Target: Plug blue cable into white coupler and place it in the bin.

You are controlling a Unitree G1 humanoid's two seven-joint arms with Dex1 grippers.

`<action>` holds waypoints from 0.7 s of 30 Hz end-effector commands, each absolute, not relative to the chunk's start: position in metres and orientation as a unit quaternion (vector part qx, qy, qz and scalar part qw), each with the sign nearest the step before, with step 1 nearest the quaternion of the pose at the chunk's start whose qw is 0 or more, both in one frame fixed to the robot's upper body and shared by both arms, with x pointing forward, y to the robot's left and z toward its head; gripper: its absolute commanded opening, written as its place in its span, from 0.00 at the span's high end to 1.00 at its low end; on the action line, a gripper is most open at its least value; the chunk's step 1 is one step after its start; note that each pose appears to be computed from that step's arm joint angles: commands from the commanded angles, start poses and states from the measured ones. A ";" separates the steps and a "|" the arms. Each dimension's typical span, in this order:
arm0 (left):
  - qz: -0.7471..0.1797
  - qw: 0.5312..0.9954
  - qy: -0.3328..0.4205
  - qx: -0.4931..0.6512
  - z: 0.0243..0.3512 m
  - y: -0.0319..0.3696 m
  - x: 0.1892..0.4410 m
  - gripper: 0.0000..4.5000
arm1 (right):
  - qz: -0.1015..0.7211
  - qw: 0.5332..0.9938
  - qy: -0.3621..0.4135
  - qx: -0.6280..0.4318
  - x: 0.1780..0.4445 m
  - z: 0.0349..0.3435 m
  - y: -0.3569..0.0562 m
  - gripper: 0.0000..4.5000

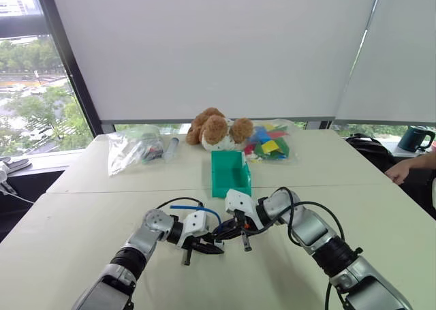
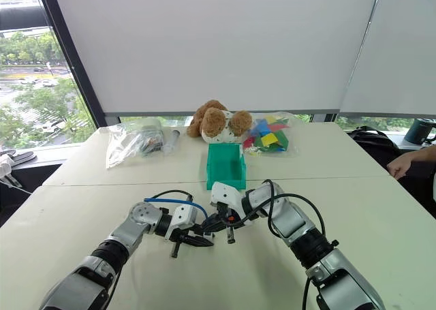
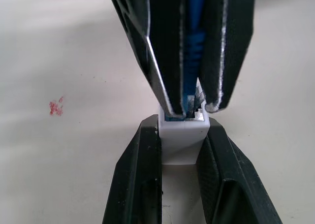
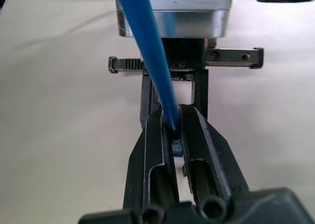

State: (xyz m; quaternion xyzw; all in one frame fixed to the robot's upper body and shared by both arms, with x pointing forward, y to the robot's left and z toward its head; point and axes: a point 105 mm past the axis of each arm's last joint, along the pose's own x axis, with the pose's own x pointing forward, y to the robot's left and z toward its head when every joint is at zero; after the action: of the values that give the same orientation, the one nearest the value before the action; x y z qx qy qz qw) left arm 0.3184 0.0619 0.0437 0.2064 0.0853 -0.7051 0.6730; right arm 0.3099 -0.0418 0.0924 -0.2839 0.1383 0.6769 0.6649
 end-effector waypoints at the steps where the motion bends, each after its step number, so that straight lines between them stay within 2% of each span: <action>1: -0.708 0.672 0.061 0.208 0.056 0.059 0.318 0.60 | 0.656 0.651 0.288 -0.251 0.287 0.026 -0.067 1.00; 2: -0.706 0.675 0.061 0.208 0.057 0.061 0.319 0.51 | 0.654 0.658 0.278 -0.249 0.289 0.033 -0.067 1.00; 6: -0.688 0.692 0.054 0.211 0.062 0.071 0.321 0.03 | 0.644 0.685 0.247 -0.233 0.292 0.058 -0.064 1.00; 9: -0.665 0.718 0.051 0.200 0.072 0.086 0.325 0.01 | 0.633 0.720 0.217 -0.186 0.297 0.089 -0.060 1.00; 12: -0.627 0.755 0.042 0.185 0.090 0.110 0.329 0.01 | 0.617 0.756 0.171 -0.138 0.307 0.135 -0.060 1.00; 17: -0.567 0.807 0.038 0.158 0.108 0.136 0.332 0.01 | 0.571 0.801 0.124 -0.127 0.339 0.196 -0.071 1.00; 21: -0.538 0.832 0.034 0.133 0.116 0.144 0.332 0.01 | 0.530 0.835 0.101 -0.107 0.372 0.229 -0.077 1.00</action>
State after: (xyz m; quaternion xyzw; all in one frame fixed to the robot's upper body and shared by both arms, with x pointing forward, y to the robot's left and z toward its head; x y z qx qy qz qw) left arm 0.3305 0.1394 0.1012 0.1403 0.0549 -0.5522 0.8200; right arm 0.3621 -0.0737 0.2157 -0.1231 0.1198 0.5435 0.8216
